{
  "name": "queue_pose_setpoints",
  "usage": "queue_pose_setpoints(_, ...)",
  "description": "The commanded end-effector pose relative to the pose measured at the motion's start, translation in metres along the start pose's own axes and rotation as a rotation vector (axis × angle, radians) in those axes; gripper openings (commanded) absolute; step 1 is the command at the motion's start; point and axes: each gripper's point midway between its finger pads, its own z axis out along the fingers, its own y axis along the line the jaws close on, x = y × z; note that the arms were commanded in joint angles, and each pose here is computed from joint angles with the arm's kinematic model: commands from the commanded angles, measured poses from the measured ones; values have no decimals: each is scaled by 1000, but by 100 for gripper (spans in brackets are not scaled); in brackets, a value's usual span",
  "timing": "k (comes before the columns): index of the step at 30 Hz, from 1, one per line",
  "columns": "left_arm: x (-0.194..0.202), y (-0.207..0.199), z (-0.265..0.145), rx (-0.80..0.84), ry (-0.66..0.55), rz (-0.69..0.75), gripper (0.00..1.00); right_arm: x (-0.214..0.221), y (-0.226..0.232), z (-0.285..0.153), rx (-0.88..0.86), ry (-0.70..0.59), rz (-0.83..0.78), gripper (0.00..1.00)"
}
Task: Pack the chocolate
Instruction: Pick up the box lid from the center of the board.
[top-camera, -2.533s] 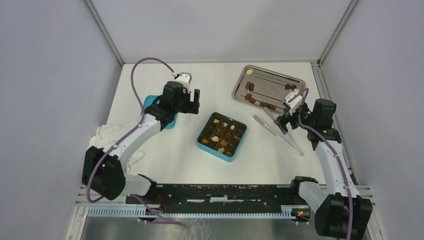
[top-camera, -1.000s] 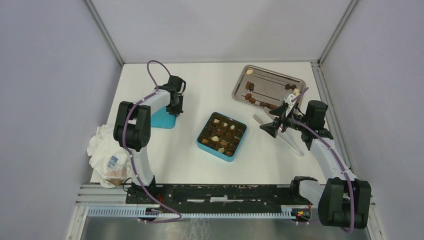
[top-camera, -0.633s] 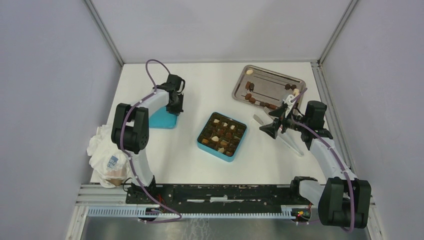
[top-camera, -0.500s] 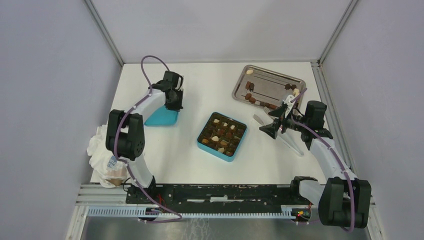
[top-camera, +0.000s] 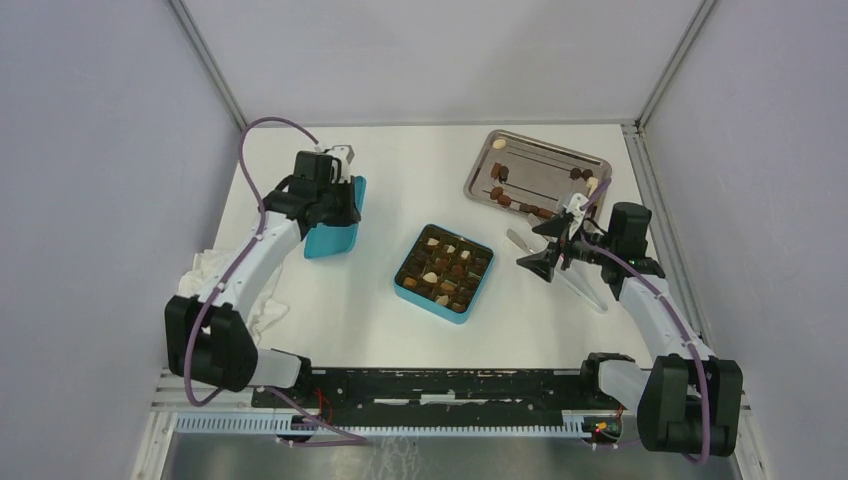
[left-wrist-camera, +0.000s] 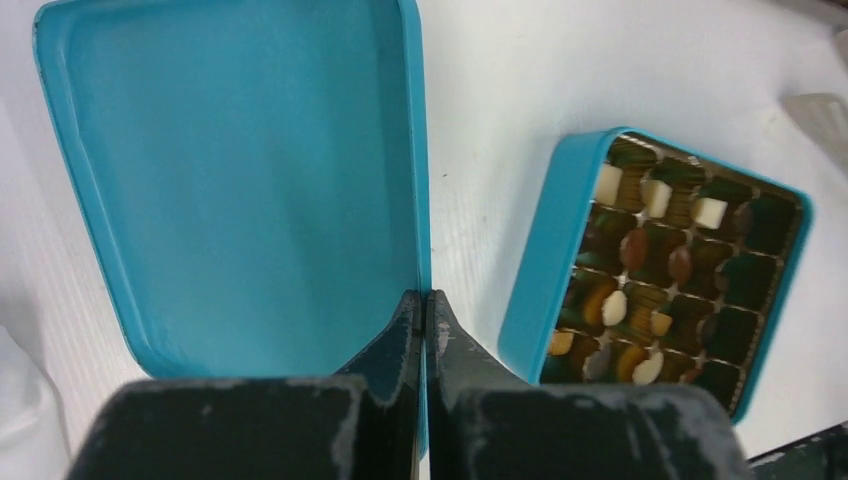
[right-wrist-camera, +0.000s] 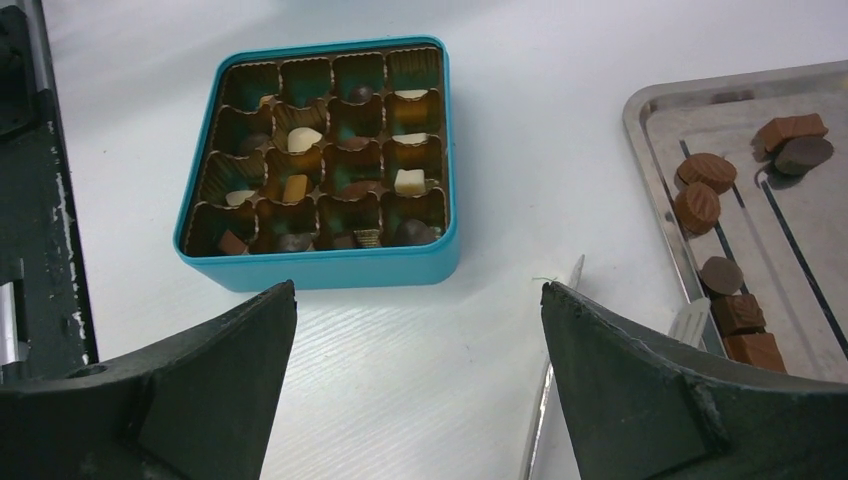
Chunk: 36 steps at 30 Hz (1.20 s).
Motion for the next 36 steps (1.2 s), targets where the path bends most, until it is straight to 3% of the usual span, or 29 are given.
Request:
queue_pose_setpoints(1,-34,-27,-41,103,-191,-67,2,-14,8,4,-64,-30,-61,97)
queue_pose_setpoints(8,-58,-52,-83,228,-355,-183,2,-10,18,13,-107,-28,-63,97)
queue_pose_setpoints(19,-78,-109,-130,544,-396,-291,2,-19,41,30,-136,-82,-131,97)
queue_pose_setpoints(27,-110,-151,-173,686,-568,-478,2,-39,49,34,-91,-179,-120,98)
queue_pose_setpoints(32,-123,-191,-183,669,-652,-615,2,-54,50,35,-17,-247,-138,98)
queue_pose_setpoints(36,-129,-211,-163,588,-658,-751,2,-70,56,34,22,-329,-79,98)
